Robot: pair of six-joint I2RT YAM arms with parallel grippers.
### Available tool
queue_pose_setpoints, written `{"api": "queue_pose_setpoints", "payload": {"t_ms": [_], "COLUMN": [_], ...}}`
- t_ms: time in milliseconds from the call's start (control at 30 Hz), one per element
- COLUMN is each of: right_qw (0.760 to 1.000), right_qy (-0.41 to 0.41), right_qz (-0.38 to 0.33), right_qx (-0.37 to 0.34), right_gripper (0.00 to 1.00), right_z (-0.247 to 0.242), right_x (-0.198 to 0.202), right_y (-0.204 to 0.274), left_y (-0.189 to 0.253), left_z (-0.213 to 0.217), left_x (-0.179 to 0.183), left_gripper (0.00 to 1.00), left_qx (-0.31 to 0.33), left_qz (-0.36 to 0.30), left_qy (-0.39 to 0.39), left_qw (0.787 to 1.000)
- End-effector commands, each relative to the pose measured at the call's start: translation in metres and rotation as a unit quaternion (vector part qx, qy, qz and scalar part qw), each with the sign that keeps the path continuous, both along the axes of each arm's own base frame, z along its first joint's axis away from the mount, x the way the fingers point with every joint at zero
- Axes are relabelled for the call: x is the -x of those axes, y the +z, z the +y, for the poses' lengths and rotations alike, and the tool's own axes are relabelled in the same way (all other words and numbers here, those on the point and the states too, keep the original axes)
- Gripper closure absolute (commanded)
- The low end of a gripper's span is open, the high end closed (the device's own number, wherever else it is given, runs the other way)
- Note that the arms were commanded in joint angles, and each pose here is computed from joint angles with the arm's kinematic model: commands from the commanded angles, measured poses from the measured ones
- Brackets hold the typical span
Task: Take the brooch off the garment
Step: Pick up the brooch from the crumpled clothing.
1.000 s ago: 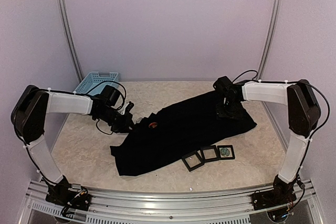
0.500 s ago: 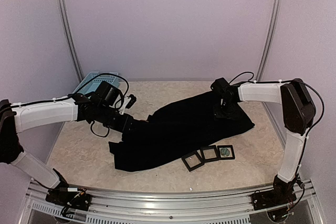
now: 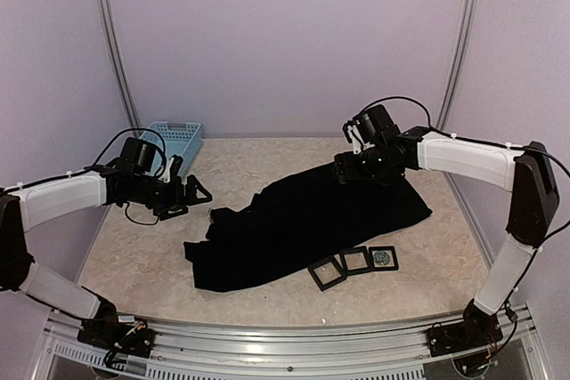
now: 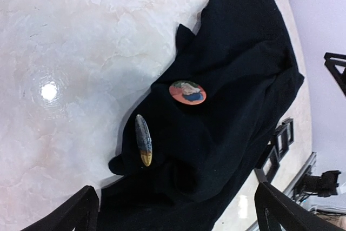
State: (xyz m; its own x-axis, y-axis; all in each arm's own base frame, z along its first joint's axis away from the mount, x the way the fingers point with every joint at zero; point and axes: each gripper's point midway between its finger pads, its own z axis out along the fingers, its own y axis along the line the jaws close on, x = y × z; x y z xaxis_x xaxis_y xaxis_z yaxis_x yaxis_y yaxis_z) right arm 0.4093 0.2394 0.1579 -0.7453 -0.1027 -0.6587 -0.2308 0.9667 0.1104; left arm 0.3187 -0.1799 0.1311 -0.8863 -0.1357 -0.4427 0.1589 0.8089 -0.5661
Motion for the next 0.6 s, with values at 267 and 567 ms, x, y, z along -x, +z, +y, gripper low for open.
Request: {"api": "queue_pose_setpoints", "payload": {"t_ms": [267, 567], "right_qw": [0.938, 0.908], "right_qy": [0.325, 0.412], "right_qz": [-0.033, -0.025], "right_qx": [-0.117, -0.073], "right_gripper": [0.30, 0.31], "right_z": [0.221, 0.283], "right_x": [0.077, 0.096], "right_y": [0.013, -0.026], "left_y": [-0.010, -0.017], "left_z": [-0.013, -0.007], "left_x": [-0.003, -0.003], "left_gripper": [0.03, 0.10], "left_qx": [0.108, 0.088], "left_qz": [0.073, 0.079], "left_qy": [-0.001, 0.006], "left_qw": [0.991, 0.993]}}
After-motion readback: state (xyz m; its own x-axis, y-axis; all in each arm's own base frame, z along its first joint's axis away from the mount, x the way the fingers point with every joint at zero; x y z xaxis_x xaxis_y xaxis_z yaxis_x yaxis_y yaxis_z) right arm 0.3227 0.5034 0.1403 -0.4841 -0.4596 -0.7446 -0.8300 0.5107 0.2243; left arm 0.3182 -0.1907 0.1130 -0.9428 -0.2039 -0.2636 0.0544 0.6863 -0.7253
